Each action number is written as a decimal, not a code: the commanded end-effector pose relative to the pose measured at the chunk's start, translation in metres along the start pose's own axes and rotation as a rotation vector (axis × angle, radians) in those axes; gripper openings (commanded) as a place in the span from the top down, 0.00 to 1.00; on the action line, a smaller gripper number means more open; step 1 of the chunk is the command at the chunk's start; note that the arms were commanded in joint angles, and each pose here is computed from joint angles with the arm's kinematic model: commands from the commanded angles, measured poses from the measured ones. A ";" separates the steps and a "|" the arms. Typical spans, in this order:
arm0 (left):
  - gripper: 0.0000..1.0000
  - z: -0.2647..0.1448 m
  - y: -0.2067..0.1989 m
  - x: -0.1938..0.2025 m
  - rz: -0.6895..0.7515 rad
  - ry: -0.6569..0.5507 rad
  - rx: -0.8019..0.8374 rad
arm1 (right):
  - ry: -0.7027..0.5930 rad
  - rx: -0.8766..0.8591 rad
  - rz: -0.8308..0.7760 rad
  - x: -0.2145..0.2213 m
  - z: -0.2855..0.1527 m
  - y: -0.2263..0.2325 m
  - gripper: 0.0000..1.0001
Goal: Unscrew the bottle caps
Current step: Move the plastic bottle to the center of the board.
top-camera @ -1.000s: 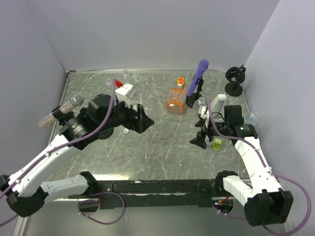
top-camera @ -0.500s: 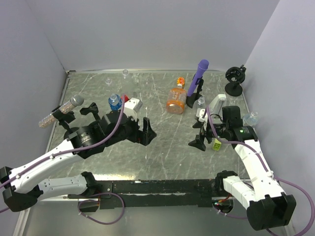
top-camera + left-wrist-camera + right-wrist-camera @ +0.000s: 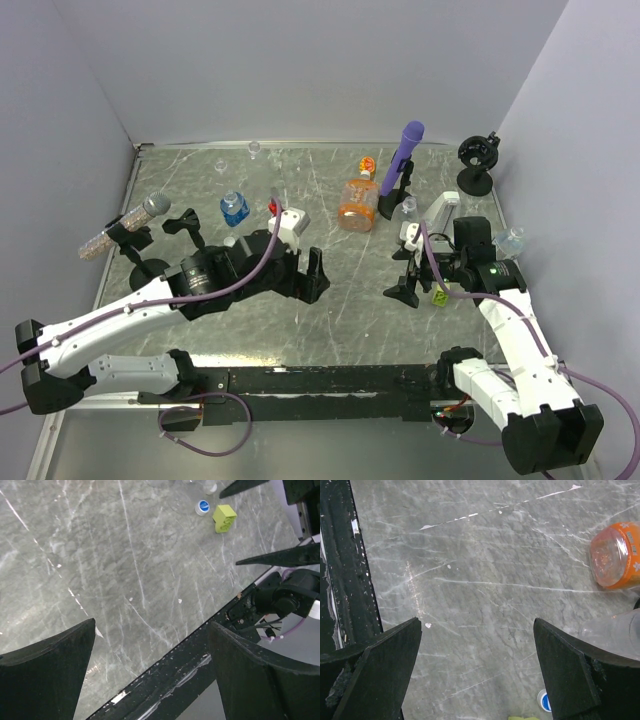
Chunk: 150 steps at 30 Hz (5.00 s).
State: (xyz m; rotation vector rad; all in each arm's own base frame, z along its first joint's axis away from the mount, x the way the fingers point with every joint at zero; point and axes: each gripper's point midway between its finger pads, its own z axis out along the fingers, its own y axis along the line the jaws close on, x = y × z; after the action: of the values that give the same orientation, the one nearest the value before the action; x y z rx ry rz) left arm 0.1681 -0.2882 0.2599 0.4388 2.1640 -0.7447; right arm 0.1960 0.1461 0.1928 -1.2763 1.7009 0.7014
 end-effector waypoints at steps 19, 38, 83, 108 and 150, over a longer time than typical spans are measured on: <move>0.03 -0.011 -0.030 -0.016 0.031 -0.076 0.082 | 0.034 0.032 -0.016 0.004 0.007 -0.018 0.01; 0.03 -0.007 -0.052 -0.008 0.104 -0.072 0.166 | 0.083 0.079 0.000 0.020 0.010 -0.032 0.01; 0.01 0.331 0.156 -0.118 -0.187 0.071 0.148 | 0.083 0.069 0.043 0.025 0.007 -0.036 0.01; 0.47 0.295 0.166 -0.036 -0.176 0.253 0.032 | 0.086 0.068 0.048 0.027 0.007 -0.036 0.01; 0.04 0.174 0.027 -0.031 -0.211 -0.049 0.079 | -0.163 0.064 0.177 -0.081 -0.054 -0.027 0.01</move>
State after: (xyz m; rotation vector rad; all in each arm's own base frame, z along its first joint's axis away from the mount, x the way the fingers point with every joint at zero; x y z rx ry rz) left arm 0.2843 -0.3601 0.1623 0.2502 2.2448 -0.8893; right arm 0.2289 0.1205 0.2541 -1.0501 1.7383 0.7164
